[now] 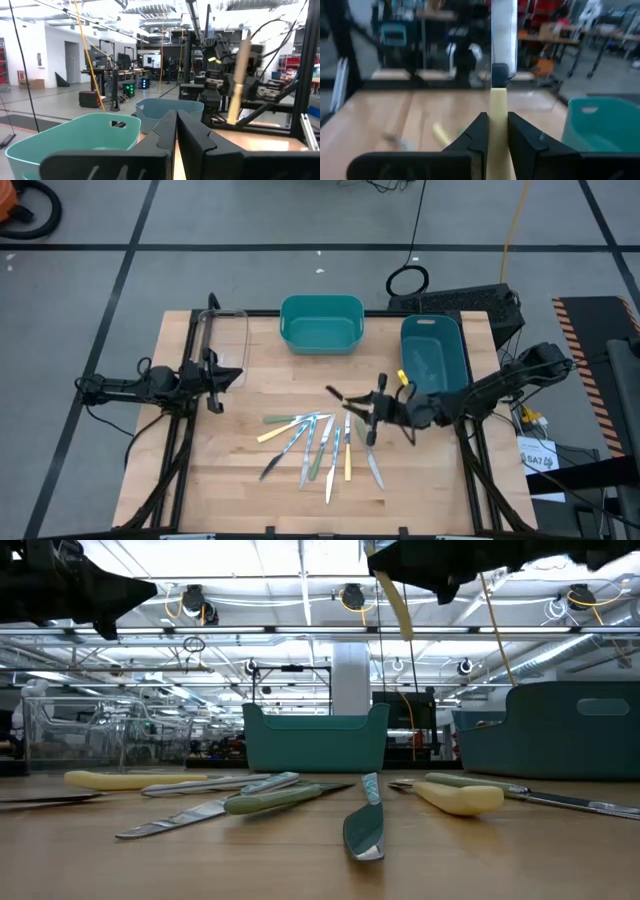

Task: Sort silverware by color (type)
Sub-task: Put the right yellow knife into the green bin

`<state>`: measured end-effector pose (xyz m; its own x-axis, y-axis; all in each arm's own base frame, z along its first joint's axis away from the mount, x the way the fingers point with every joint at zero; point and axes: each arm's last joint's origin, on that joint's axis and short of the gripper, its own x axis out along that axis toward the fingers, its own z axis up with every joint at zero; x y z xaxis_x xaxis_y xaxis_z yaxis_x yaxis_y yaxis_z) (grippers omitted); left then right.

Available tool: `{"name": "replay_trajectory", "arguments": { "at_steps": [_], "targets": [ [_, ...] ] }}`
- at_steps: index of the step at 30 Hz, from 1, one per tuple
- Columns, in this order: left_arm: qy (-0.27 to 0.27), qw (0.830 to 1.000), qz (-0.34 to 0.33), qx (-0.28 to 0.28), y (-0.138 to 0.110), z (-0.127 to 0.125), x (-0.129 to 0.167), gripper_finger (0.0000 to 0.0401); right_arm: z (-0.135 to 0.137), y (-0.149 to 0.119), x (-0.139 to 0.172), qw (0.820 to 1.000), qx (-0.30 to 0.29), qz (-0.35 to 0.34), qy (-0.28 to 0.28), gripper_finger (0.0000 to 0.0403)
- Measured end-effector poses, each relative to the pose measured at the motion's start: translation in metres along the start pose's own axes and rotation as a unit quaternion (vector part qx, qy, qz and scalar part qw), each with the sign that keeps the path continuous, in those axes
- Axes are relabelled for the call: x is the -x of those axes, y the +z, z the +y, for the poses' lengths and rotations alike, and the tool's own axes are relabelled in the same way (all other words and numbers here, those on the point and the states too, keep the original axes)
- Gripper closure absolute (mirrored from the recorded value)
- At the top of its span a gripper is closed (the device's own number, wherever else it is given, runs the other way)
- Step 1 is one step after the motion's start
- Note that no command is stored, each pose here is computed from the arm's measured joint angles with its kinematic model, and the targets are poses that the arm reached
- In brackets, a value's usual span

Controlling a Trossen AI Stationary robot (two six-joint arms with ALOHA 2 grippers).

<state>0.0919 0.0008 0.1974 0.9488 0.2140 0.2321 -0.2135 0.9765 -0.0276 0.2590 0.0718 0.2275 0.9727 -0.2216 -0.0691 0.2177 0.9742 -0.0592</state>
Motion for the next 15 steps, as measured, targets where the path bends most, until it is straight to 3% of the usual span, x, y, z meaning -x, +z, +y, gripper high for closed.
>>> {"name": "replay_trajectory", "arguments": {
  "at_steps": [4,12,15],
  "targets": [
    [-0.011,1.0,0.008,0.012,-0.001,-0.002,-0.003,0.0364,-0.011,-0.004,0.002,0.999,-0.012,-0.039,-0.016,0.0356],
    [-0.019,0.999,0.018,0.022,-0.005,-0.007,-0.017,0.0277,-0.013,0.0,0.002,0.996,-0.022,-0.082,-0.021,0.0353],
    [-0.026,0.999,0.0,0.029,-0.002,-0.01,-0.022,0.0261,-0.013,0.003,-0.001,0.993,-0.032,-0.112,0.009,0.0353]
  ]
}}
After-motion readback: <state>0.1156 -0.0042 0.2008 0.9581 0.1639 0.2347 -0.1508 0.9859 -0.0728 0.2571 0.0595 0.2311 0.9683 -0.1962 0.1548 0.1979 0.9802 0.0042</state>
